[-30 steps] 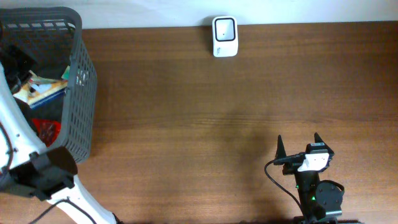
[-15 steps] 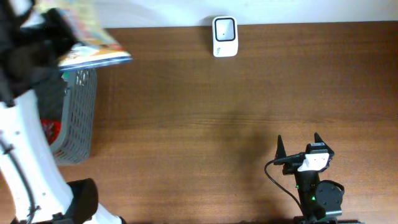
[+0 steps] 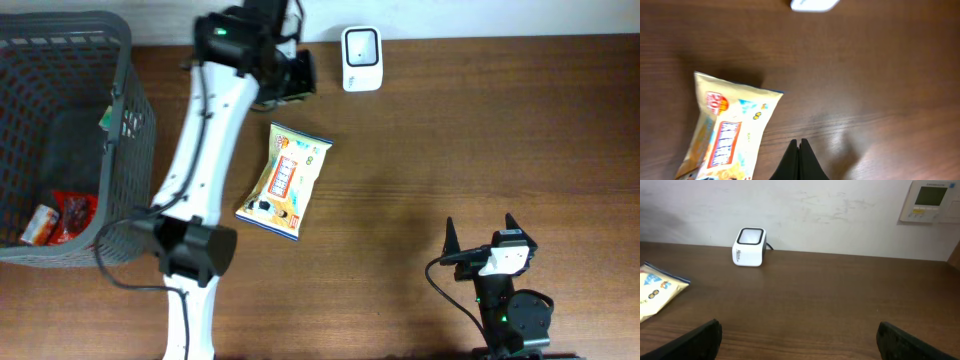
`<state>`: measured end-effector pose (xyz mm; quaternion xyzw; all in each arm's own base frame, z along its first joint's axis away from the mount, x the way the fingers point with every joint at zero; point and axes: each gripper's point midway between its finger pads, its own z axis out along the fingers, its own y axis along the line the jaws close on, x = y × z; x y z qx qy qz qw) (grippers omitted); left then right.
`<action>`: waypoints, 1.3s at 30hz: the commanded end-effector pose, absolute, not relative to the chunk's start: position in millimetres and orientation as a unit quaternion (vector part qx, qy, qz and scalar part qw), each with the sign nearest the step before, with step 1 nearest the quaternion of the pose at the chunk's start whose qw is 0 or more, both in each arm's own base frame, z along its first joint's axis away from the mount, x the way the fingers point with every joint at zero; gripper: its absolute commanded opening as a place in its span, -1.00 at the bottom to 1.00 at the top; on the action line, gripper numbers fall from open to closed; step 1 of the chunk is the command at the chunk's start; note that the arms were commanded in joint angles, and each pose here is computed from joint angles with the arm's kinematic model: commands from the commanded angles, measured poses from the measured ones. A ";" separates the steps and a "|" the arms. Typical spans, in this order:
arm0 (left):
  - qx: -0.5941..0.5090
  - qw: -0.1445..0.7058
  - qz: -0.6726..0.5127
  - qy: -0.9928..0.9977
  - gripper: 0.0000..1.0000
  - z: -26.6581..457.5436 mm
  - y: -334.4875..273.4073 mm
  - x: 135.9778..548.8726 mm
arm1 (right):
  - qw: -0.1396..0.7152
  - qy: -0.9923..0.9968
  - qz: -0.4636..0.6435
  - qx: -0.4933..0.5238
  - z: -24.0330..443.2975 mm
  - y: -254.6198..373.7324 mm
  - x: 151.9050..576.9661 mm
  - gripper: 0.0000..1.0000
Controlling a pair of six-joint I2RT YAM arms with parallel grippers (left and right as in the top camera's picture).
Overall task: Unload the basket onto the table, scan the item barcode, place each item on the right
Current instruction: 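Lift the wafer bag out and drop it on the table center, then reach the left gripper back into the basket and grasp the red jerky bag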
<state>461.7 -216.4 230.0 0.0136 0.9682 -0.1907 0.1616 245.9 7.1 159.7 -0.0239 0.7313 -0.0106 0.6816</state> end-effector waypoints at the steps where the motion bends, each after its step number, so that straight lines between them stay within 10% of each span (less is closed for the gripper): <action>1: 0.073 0.190 -0.187 0.961 -0.98 245.5 -218.3 461.0 | 0.679 0.734 -0.018 -0.017 156.1 3.1 246.0 0.97; 5: 0.051 0.255 -0.116 0.959 -0.27 295.2 -173.5 456.5 | 0.679 0.734 -0.018 -0.017 156.1 3.1 246.0 0.97; 7: 0.025 0.316 -0.080 0.945 0.84 343.2 -140.0 445.6 | 0.679 0.734 -0.018 -0.017 156.1 3.1 246.0 0.97; 8: 0.017 0.334 -0.074 0.939 0.99 357.9 -130.1 440.6 | 0.679 0.734 -0.018 -0.017 156.1 3.1 246.0 0.97; 21: -0.180 0.434 -0.005 0.883 0.98 440.6 51.9 395.4 | 0.679 0.734 -0.018 -0.017 156.1 3.1 246.0 0.97; 39: -0.352 0.186 0.042 0.916 0.99 253.0 181.3 397.6 | 0.679 0.734 -0.018 -0.017 156.1 3.1 246.0 0.97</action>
